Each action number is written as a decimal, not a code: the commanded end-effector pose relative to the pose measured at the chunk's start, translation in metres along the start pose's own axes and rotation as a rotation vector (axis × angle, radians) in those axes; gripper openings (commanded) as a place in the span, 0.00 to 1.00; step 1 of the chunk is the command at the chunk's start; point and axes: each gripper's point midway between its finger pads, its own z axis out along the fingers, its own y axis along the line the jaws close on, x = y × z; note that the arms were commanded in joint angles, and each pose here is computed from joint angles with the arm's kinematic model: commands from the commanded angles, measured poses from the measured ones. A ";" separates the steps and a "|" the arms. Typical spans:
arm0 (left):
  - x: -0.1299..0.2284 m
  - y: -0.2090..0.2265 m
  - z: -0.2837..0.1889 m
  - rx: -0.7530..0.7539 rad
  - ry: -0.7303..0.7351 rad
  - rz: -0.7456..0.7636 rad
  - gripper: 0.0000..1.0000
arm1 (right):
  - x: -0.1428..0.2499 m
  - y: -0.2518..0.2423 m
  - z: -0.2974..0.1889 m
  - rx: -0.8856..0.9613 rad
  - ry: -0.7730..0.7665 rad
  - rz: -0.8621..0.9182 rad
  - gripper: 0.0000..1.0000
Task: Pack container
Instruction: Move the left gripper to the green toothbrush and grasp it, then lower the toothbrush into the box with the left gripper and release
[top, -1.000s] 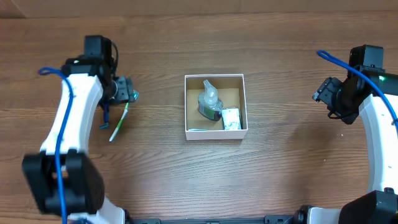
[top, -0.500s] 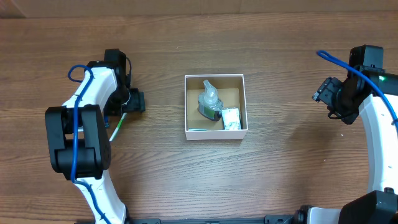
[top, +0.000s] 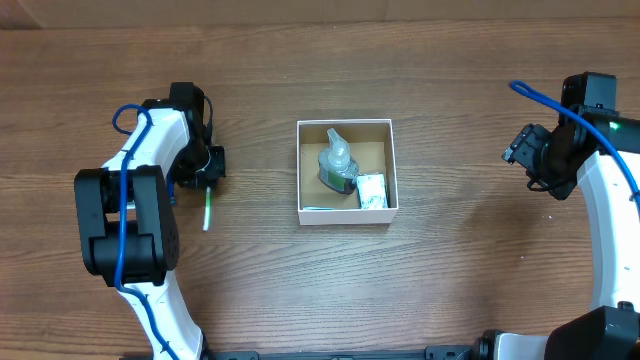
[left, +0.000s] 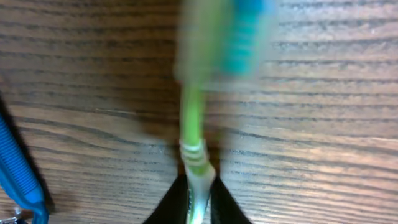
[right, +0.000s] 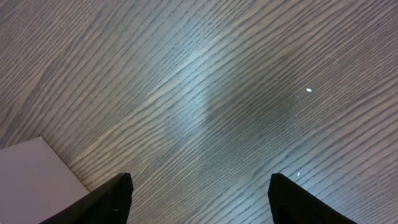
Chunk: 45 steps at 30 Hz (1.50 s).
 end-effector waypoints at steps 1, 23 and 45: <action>0.010 -0.002 0.010 0.006 0.046 0.003 0.04 | 0.000 0.000 -0.001 -0.004 -0.007 -0.003 0.72; 0.074 -0.240 -0.219 0.093 -0.685 0.834 0.04 | -0.002 0.001 -0.001 -0.009 -0.014 -0.002 0.72; 0.072 -0.264 -0.160 -0.070 -0.454 0.892 0.34 | -0.002 0.001 -0.001 -0.008 -0.013 -0.003 0.72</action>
